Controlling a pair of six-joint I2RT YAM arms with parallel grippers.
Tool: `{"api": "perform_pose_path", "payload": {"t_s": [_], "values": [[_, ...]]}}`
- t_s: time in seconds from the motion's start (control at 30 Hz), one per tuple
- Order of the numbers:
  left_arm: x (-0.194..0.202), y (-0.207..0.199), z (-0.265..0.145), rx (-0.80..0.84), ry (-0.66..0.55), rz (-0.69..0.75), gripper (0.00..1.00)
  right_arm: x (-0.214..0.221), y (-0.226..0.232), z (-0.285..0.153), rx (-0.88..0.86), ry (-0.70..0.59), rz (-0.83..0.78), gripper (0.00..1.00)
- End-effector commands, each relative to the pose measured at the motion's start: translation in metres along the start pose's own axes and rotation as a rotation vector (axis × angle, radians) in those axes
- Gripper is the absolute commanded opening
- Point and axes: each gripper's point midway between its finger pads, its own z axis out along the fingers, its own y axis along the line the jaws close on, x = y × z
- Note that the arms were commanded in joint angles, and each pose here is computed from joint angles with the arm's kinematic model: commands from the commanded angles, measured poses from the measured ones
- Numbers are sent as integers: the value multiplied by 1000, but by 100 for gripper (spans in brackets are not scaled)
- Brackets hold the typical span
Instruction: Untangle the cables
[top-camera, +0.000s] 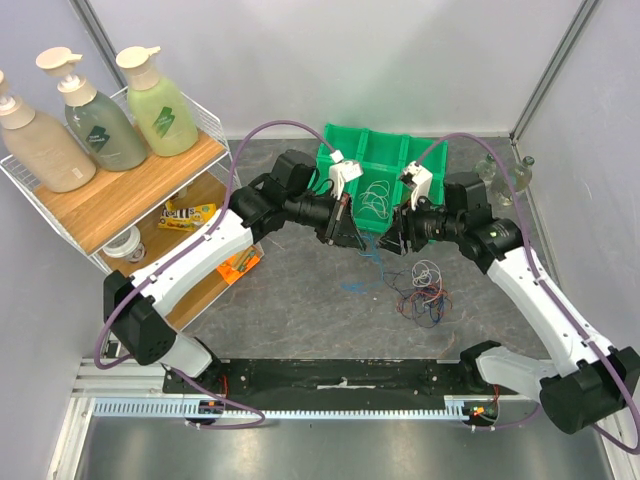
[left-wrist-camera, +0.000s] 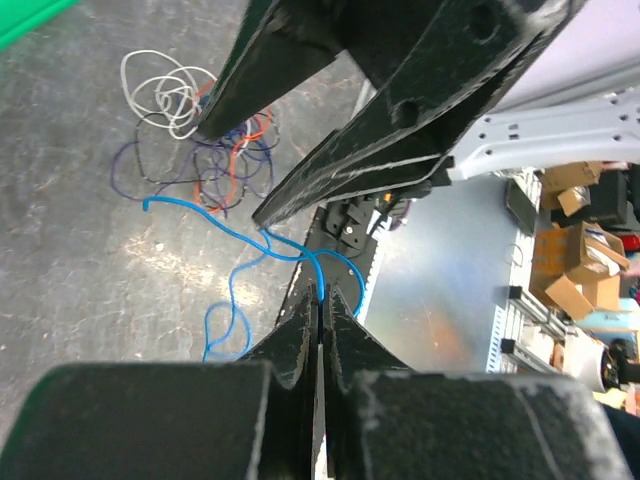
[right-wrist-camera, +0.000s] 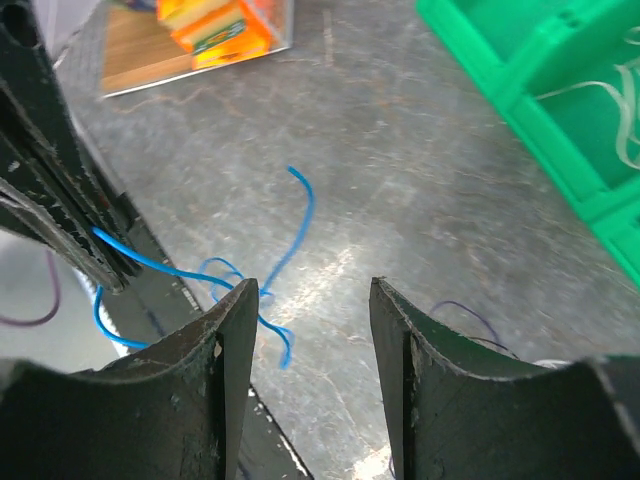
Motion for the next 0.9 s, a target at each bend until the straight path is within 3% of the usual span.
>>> {"api": "perform_pose_path", "payload": {"t_s": [0.0,0.37,0.5,0.57,0.73,0.87], "values": [[-11,-36,-16,140,-38,121,2,-9,34,-4,-201,-7,-68,56],[-8,-36,-15,149,-26,120,2,8,34,-11,-181,14,-45,54],[-8,-33,-14,137,-22,109,2,-1,-14,-26,163,-31,-20,53],[-6,-31,-13,129,-17,102,2,-7,-21,-38,242,-55,-16,53],[-6,-31,-11,131,-12,96,2,-1,25,-34,-20,-42,-34,53],[-7,-30,-11,133,-13,93,2,4,21,-29,-19,-39,-45,52]]}}
